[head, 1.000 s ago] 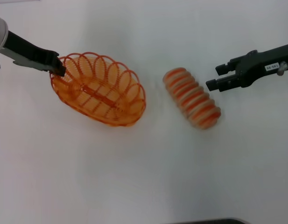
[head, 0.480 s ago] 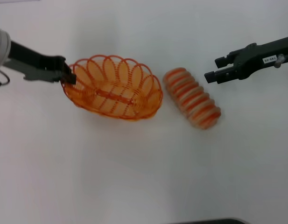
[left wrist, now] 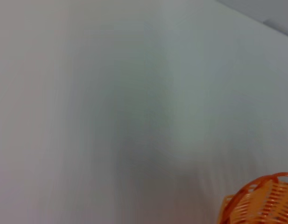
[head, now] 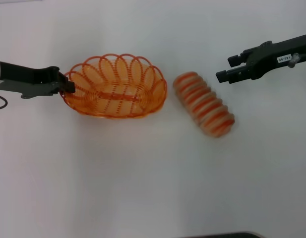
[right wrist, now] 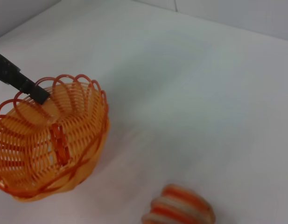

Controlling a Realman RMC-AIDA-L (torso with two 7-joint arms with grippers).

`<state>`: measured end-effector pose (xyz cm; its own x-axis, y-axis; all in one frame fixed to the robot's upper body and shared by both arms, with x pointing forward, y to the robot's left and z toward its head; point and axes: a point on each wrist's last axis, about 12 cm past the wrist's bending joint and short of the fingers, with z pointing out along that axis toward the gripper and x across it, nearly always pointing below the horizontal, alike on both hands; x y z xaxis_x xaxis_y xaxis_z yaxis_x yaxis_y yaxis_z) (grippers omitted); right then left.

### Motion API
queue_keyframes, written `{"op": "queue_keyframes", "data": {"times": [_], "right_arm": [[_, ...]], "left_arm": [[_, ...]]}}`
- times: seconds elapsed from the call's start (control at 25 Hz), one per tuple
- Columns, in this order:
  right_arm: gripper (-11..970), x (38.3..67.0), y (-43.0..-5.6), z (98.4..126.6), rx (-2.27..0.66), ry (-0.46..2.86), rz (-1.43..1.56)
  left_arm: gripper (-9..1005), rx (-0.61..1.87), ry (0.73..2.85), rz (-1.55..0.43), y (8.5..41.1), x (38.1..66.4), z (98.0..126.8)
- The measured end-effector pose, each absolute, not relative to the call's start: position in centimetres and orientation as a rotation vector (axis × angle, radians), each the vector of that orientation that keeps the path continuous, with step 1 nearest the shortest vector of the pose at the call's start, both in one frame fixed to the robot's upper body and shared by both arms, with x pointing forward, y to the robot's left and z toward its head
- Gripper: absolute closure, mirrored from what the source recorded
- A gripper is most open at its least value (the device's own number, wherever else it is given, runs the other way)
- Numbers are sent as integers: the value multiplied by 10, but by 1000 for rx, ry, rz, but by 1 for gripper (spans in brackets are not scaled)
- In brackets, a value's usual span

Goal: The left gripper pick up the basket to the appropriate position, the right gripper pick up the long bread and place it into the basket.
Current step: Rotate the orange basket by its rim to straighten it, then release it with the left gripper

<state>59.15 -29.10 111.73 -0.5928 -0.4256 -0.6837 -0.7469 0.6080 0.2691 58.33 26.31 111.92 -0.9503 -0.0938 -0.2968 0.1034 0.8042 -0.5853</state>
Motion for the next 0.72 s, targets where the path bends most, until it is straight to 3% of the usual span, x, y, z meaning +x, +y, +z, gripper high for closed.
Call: {"op": "queue_keyframes", "data": {"times": [0.72], "right_arm": [[237, 596, -287, 1120, -933, 2252, 720]], "left_arm": [[905, 29, 2626, -844, 257, 580, 1104]]}}
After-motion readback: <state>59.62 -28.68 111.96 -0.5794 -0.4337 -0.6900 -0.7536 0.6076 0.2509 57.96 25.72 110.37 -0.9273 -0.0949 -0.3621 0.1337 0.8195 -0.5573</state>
